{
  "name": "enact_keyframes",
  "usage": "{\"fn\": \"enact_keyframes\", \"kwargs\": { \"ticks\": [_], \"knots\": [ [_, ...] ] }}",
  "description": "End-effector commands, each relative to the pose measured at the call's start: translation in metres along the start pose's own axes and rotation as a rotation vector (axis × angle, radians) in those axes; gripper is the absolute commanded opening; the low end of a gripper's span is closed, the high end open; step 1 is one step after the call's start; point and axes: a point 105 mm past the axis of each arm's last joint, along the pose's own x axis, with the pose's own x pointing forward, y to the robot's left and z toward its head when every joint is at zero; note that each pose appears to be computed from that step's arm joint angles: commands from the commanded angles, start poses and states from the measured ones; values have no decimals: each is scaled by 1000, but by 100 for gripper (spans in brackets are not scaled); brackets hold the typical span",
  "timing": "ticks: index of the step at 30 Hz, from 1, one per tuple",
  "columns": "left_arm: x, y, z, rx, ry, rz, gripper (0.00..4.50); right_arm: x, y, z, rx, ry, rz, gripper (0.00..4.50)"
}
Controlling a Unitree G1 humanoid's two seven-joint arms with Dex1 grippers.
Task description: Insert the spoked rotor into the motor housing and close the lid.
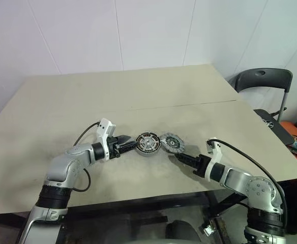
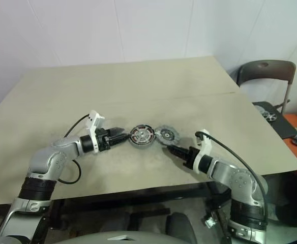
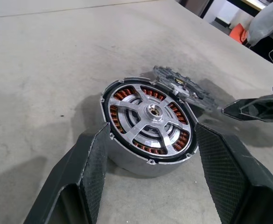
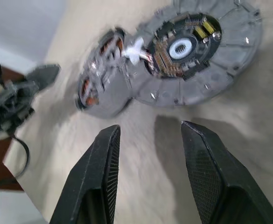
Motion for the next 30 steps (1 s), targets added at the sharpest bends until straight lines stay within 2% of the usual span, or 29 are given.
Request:
{"fn": "enact_keyframes", "kwargs": {
  "ticks": [1,2,5,10,25,30],
  "knots": [
    [-3,-2,17,49,-34,4,307,-4,8,3,32,-61,27,248],
    [-3,-2,17,49,-33,4,307,-3,7,-1,48,-48,21,267],
    [-3,-2,17,48,-32,3,307,0,5,-8,78,-17,-6,362],
    [-3,-3,18,49,-30,4,307,4,3,-9,92,-16,-37,362],
    [-2,0,13,53,-25,11,307,23,7,12,117,-123,-104,362],
    [-3,0,10,51,-21,11,307,21,-2,12,95,-128,-162,362]
  ]
}}
